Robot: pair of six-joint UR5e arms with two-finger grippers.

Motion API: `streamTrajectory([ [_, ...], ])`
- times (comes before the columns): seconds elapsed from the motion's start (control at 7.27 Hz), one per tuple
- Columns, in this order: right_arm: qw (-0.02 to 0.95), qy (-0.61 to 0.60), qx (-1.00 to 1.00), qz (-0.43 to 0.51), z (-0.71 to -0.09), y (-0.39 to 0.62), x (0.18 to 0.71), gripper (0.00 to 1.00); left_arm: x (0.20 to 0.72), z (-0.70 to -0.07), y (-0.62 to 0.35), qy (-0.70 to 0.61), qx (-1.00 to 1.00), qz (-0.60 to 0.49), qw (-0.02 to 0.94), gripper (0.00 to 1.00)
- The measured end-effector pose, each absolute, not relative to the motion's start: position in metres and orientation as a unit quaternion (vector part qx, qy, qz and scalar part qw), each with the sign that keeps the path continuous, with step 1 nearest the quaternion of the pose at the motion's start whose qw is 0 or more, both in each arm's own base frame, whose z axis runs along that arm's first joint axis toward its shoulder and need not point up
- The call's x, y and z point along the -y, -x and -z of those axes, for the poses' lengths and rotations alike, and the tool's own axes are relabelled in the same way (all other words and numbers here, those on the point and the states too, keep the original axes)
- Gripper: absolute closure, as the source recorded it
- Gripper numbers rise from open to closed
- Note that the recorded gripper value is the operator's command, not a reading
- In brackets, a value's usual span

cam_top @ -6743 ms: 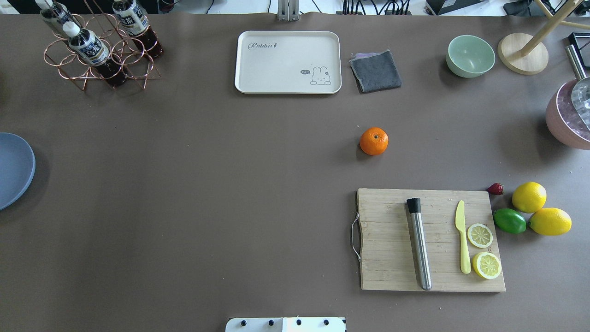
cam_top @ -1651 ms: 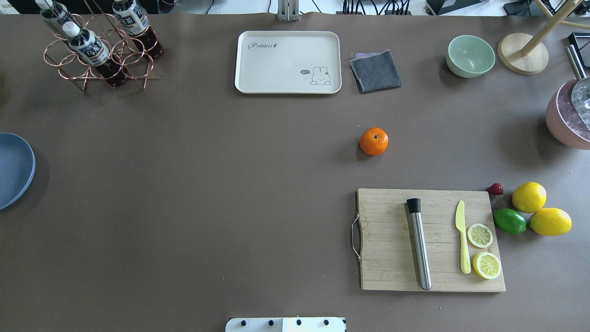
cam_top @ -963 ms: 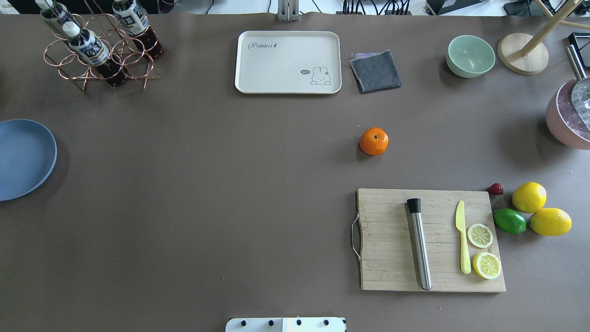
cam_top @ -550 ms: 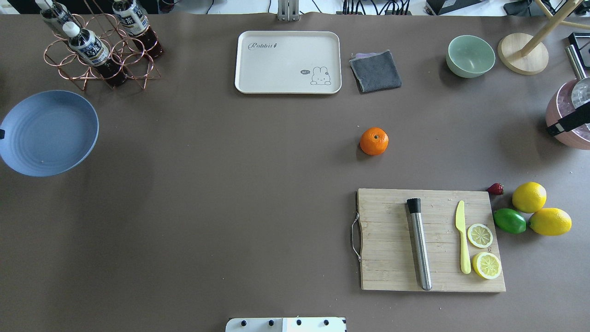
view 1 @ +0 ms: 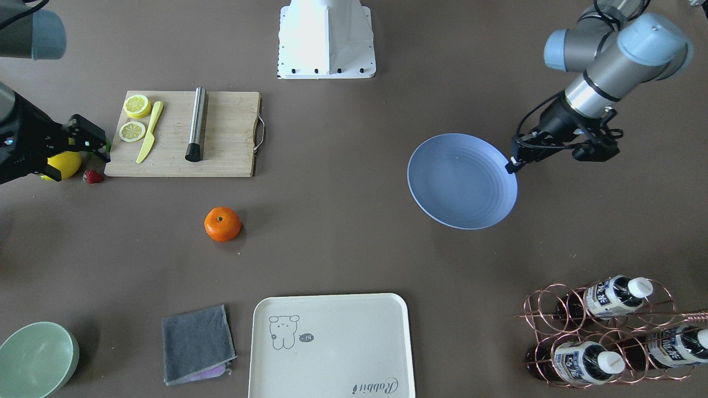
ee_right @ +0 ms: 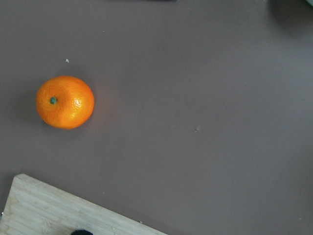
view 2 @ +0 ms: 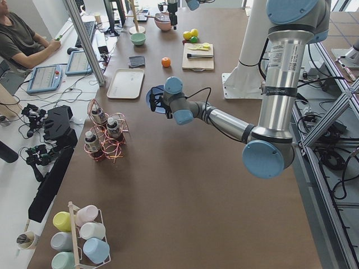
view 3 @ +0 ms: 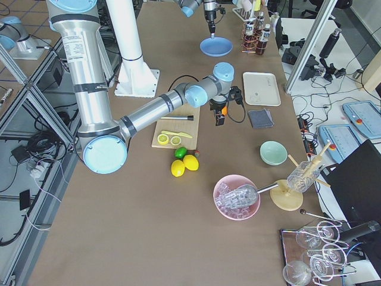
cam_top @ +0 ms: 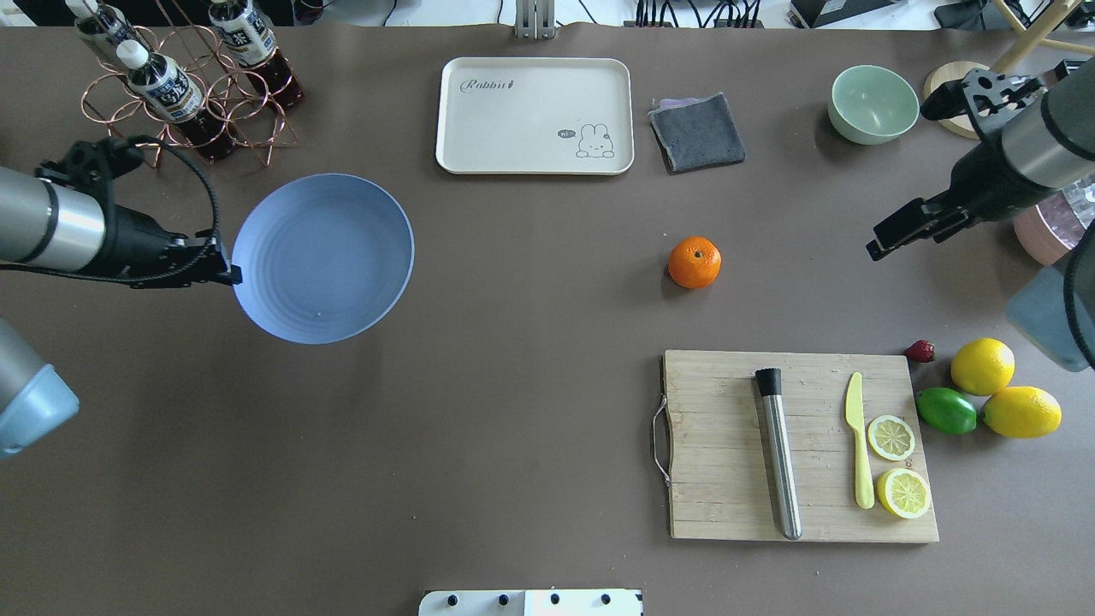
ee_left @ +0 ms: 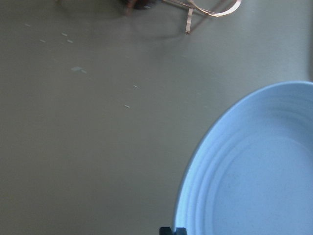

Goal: Pick orange to plate
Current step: 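Drag the blue plate inward with the left gripper while the right gripper approaches the orange, then lower the right gripper onto the orange and close on it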

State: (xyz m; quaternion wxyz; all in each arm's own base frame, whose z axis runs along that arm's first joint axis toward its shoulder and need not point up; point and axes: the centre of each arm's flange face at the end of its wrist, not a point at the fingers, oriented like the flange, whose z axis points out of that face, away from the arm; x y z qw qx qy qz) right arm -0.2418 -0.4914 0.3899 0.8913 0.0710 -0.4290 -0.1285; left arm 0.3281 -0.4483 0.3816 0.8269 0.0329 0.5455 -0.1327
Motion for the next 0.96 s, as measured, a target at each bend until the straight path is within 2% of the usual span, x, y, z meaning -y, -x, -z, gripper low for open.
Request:
streamTrajectory([
  [0.41, 0.891, -0.090, 0.439, 0.071, -0.364, 0.365, 0.477, 0.00, 0.390, -0.278, -0.473, -0.033, -0.538, 0.153, 0.828, 1.00],
  [0.69, 0.897, -0.099, 0.427, 0.063, -0.359, 0.406, 0.482, 0.00, 0.361, -0.259, -0.511, -0.037, -0.531, 0.148, 0.834, 1.00],
  [0.96, 0.902, -0.101, 0.416, 0.055, -0.350, 0.443, 0.502, 0.00, 0.354, -0.262, -0.523, -0.036, -0.524, 0.145, 0.839, 1.00],
])
